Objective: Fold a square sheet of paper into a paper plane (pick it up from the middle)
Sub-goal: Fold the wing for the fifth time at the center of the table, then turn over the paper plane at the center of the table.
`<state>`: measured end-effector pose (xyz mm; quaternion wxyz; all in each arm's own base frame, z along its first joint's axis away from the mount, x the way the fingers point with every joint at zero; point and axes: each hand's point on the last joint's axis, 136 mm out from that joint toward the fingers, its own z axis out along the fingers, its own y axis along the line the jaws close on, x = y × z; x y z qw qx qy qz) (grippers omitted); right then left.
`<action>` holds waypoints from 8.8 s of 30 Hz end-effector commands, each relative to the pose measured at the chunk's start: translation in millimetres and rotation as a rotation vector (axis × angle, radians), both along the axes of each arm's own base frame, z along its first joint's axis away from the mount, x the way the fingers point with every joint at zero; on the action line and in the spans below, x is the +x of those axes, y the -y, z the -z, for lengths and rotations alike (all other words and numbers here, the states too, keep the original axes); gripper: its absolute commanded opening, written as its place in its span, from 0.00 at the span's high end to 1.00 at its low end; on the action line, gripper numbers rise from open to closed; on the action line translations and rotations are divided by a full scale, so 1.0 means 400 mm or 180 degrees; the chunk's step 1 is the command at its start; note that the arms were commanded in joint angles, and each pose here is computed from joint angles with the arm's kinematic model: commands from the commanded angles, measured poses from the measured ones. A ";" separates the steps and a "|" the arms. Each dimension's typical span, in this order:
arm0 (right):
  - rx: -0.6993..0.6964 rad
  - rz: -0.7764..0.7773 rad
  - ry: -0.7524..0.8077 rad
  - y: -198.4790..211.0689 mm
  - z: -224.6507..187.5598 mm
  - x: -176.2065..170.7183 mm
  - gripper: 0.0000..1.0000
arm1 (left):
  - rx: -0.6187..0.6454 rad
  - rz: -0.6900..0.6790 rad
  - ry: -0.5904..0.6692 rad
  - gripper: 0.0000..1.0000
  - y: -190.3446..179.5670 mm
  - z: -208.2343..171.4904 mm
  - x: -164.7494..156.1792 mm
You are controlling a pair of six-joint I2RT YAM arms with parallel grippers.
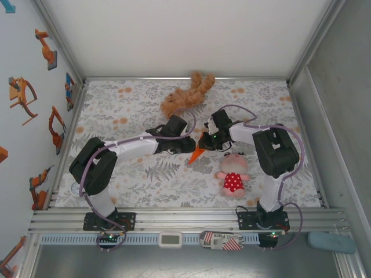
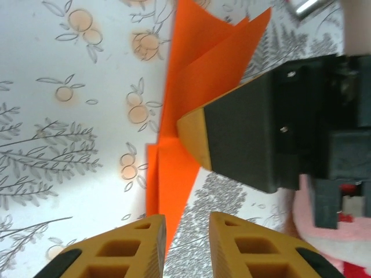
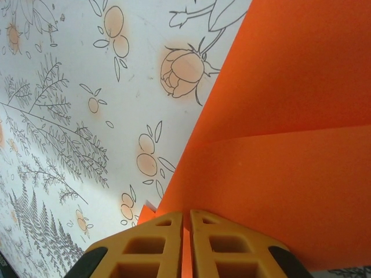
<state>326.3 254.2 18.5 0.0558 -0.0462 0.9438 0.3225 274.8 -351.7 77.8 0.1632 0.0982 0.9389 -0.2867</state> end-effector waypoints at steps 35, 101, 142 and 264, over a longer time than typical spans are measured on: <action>-0.0104 -0.0026 -0.0179 0.015 0.050 -0.018 0.89 | -0.0080 0.0275 -0.0602 0.89 0.049 0.175 -0.059; 0.0189 -0.0121 -0.0234 -0.038 0.002 -0.054 0.90 | 0.0066 -0.0134 -0.0124 0.89 -0.101 0.040 -0.124; 0.0188 -0.0394 0.0369 0.020 0.030 0.052 0.97 | 0.0493 -0.0271 -0.0778 0.97 -0.088 0.222 -0.121; -0.1831 0.1426 0.0233 0.029 -0.085 -0.035 0.43 | 0.1009 -0.1529 0.0383 0.04 -0.524 -0.018 -0.056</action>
